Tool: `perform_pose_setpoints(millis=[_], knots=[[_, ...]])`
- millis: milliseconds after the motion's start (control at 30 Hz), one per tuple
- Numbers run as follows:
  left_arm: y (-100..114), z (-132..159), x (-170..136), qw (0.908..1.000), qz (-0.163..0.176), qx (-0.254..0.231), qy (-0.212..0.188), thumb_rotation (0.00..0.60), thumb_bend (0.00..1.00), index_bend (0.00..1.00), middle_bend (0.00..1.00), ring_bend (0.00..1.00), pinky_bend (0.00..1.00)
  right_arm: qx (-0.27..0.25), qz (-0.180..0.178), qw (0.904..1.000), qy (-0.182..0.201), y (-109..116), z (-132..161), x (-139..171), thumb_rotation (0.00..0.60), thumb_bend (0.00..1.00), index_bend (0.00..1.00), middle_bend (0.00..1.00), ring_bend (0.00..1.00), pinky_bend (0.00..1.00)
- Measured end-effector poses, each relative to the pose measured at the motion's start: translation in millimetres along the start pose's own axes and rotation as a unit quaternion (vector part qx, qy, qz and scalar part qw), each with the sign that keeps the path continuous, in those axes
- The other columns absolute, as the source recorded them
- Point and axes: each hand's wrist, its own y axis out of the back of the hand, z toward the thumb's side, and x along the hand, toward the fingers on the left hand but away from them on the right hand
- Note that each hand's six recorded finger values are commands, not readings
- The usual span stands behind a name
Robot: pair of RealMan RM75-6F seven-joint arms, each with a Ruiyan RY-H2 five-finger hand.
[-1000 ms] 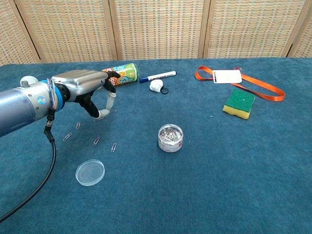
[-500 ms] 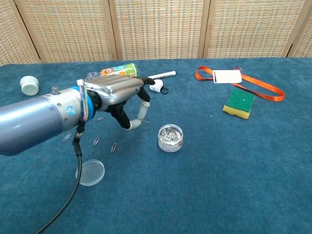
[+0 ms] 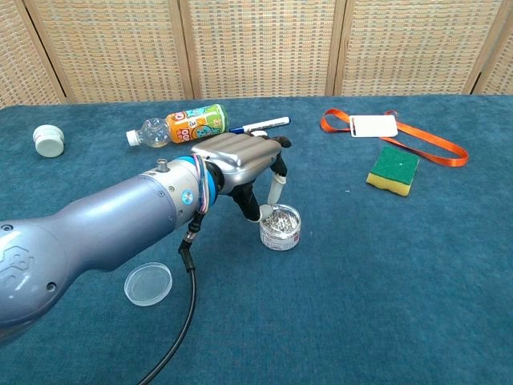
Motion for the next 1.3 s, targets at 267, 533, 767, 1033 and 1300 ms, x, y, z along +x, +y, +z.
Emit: perform_pose_setpoints(millis=[267, 533, 767, 1033, 1300], knots=[[-5, 0, 3, 0.9998, -0.002, 0.011, 0.018, 0.6, 0.5, 0.58, 0.0, 0.0, 0.0, -0.004, -0.003, 1.0, -0.005, 3, -4, -1, 0.6, 0.0, 0.0, 0.0, 0.0, 0.0], [-2, 2, 2, 0.9999, 0.008, 0.0, 0.01, 0.6, 0.37, 0.0, 0.0, 0.0, 0.0, -0.003, -0.004, 1.0, -0.004, 3, -3, -1, 0.6, 0.0, 0.0, 0.0, 0.0, 0.0], [3, 0, -1, 0.9999, 0.009, -0.008, 0.003, 0.6, 0.36, 0.0, 0.0, 0.0, 0.0, -0.004, -0.005, 1.0, -0.003, 3, -2, -1, 0.6, 0.0, 0.0, 0.0, 0.0, 0.0], [30, -16, -12, 0.9989, 0.047, -0.01, 0.0, 0.6, 0.03, 0.0, 0.0, 0.0, 0.0, -0.002, 0.0, 1.0, 0.001, 0, 0, 0, 0.6, 0.0, 0.0, 0.0, 0.0, 0.0], [78, -116, -59, 0.9892, 0.126, 0.038, 0.065, 0.6, 0.0, 0.0, 0.0, 0.0, 0.0, -0.002, 0.0, 1.0, 0.008, 0, 5, 1, 0.6, 0.0, 0.0, 0.0, 0.0, 0.0]])
